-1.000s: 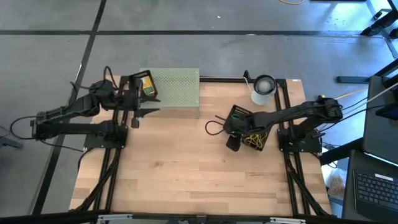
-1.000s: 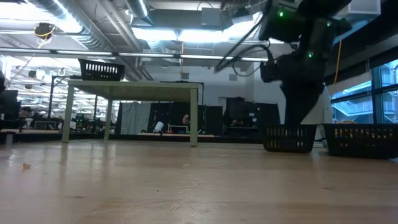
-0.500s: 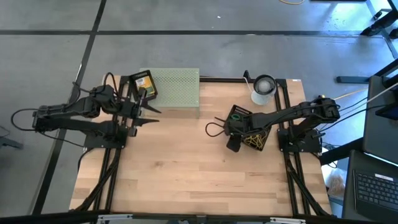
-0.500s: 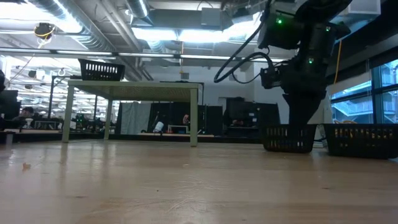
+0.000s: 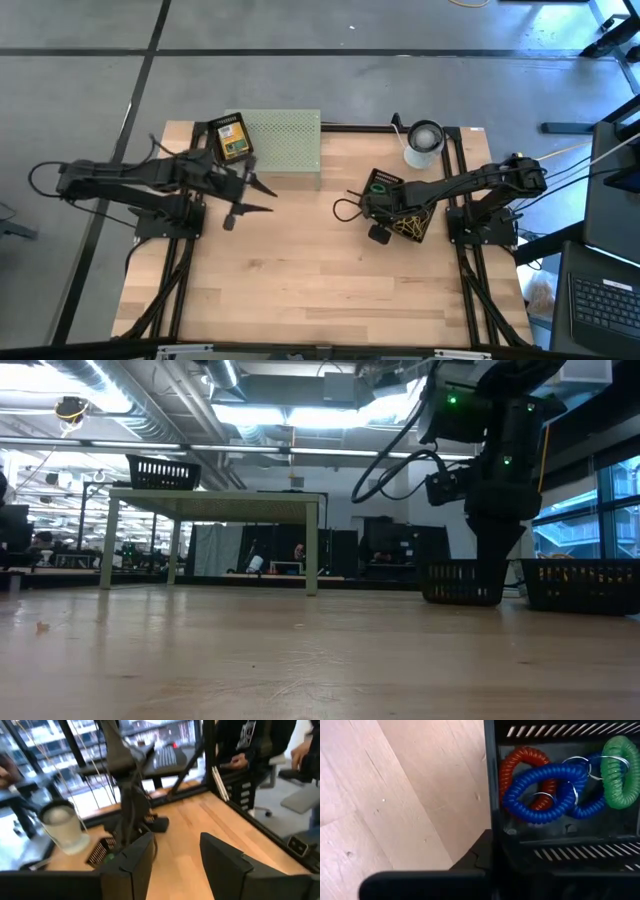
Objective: Pick & Place Office Desk Supplies
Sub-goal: Put the top black bin on the shelf
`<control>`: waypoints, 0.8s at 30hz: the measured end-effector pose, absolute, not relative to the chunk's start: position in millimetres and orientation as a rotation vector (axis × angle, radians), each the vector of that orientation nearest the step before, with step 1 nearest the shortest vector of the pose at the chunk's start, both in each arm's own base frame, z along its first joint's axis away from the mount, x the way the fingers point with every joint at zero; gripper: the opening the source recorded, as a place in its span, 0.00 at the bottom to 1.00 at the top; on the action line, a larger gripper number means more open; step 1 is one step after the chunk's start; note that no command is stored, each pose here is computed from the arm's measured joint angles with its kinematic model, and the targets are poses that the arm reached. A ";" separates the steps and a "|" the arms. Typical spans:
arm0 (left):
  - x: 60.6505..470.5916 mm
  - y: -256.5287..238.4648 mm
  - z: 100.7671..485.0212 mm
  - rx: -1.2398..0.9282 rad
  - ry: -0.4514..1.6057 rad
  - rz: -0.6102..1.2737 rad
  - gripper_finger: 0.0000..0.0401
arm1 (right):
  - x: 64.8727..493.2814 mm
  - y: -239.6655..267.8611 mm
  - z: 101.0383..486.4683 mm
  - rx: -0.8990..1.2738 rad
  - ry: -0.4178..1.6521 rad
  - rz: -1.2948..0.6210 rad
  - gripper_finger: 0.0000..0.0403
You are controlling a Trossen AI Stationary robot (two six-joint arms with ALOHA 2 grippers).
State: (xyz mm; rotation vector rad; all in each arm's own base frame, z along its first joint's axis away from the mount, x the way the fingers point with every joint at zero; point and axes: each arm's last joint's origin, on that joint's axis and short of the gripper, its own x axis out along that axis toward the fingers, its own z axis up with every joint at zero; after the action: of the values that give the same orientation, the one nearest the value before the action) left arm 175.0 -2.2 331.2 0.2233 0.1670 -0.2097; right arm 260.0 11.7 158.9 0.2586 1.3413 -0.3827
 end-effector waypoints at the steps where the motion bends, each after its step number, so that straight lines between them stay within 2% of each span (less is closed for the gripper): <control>1: 179.5 -3.1 327.9 0.220 0.188 -0.213 0.40 | 260.1 11.7 158.9 0.257 1.341 -0.381 0.02; 11: 221.7 -12.0 289.6 0.190 0.399 -0.274 0.49 | 274.2 12.1 170.3 0.233 1.240 -0.348 0.01; 20: 251.3 -13.8 253.1 0.256 0.548 -0.306 0.47 | 307.0 15.1 221.2 0.138 1.073 -0.208 0.01; 24: 267.1 -11.1 240.7 0.356 0.559 -0.216 0.47 | 313.8 17.6 233.7 0.126 1.029 -0.135 0.01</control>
State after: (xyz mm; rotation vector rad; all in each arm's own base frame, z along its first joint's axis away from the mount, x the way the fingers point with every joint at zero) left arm 267.1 -11.1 240.7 0.3564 0.5587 -0.2162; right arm 313.8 17.6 233.7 0.1258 1.0290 -0.1349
